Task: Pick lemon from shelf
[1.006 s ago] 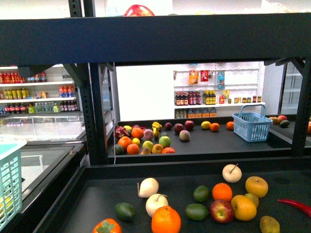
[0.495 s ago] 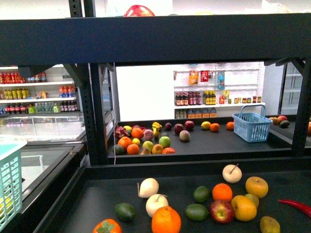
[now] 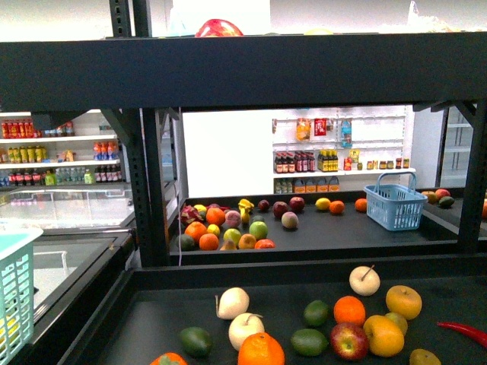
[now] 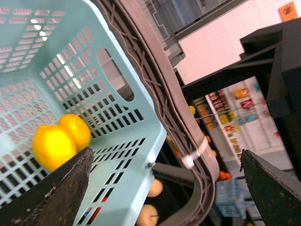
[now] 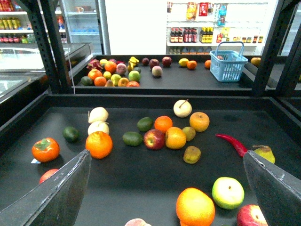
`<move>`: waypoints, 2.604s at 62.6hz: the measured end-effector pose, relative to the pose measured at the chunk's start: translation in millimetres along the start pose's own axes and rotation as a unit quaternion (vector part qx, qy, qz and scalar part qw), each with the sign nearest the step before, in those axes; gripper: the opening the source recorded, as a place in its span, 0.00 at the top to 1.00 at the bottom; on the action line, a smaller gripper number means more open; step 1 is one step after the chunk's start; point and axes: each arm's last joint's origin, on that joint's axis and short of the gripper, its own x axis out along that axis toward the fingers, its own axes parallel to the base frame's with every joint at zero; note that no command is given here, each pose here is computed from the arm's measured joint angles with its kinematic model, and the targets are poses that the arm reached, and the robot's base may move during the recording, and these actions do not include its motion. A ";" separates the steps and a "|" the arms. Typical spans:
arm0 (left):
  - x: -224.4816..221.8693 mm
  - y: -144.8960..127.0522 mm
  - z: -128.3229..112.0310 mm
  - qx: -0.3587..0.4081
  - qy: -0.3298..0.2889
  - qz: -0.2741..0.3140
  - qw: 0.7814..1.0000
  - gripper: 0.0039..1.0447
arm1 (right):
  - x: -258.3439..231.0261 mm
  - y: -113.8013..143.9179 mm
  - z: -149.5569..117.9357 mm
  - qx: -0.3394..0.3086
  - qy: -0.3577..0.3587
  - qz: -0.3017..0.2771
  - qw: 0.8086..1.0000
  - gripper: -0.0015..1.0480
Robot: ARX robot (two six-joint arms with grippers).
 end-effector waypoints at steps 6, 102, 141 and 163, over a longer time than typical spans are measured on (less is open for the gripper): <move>-39.0 -16.3 -8.8 0.108 -0.004 -0.014 0.994 0.11 | 0.0 0.0 0.0 0.000 0.000 0.000 1.000 0.07; -180.0 46.7 -152.7 0.419 -0.040 -0.138 0.897 0.98 | 0.0 0.0 0.0 0.000 0.000 0.000 1.000 0.07; -180.5 46.7 -152.6 0.419 -0.041 -0.139 0.897 0.21 | 0.0 0.1 0.1 0.000 0.000 0.001 1.000 0.07; -180.5 46.7 -152.6 0.419 -0.041 -0.139 0.896 0.08 | 0.0 0.1 0.1 0.000 0.000 0.001 1.000 0.07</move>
